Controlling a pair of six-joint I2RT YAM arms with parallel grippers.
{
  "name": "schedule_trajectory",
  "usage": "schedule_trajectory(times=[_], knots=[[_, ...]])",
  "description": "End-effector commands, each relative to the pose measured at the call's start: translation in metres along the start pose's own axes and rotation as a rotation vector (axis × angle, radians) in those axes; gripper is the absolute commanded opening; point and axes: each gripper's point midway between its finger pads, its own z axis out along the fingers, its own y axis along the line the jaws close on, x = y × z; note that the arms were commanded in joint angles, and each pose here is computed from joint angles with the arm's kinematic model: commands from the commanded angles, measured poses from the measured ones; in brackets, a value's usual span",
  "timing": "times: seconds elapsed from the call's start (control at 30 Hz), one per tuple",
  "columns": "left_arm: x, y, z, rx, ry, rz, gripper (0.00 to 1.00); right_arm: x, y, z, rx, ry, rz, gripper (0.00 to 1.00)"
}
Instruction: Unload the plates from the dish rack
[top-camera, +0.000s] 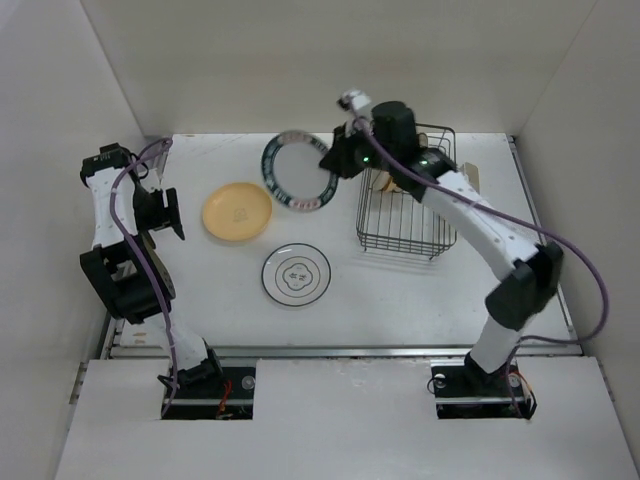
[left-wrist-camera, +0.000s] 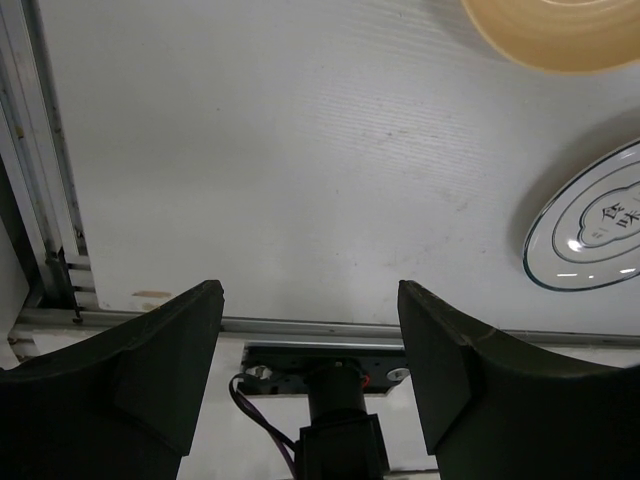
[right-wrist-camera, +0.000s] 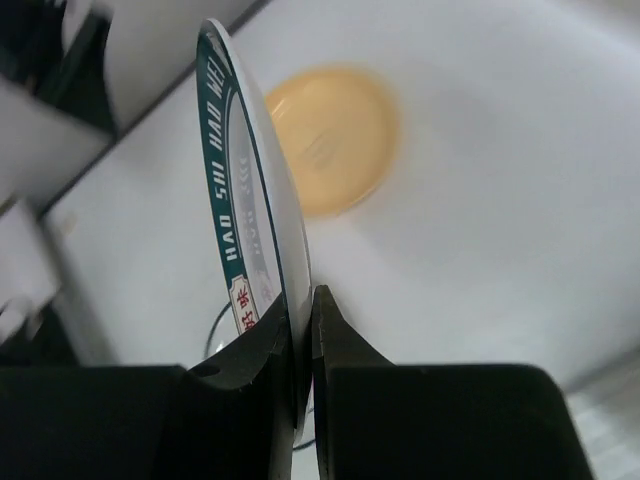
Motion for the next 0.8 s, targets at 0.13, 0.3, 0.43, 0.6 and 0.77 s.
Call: schedule_trajectory(times=[0.13, 0.3, 0.43, 0.6, 0.77], knots=[[0.016, -0.007, -0.014, 0.011, -0.033, 0.037, 0.68, 0.166, 0.075, 0.06, -0.562, 0.49, 0.24, 0.0], [0.027, -0.005, -0.011, 0.003, -0.012, 0.043, 0.68, 0.208, 0.067, 0.068, -0.547, 0.581, 0.227, 0.03], [0.029, -0.006, -0.012, 0.002, -0.019, 0.044, 0.68, 0.236, 0.058, 0.064, -0.505, 0.667, 0.23, 0.17], [0.029, -0.006, -0.012, 0.002, -0.019, 0.044, 0.68, 0.267, 0.038, 0.067, -0.3, 0.756, 0.112, 0.63], [0.024, -0.005, -0.014, 0.0, -0.031, 0.046, 0.68, 0.261, 0.032, 0.072, -0.125, 0.735, -0.032, 0.71]])
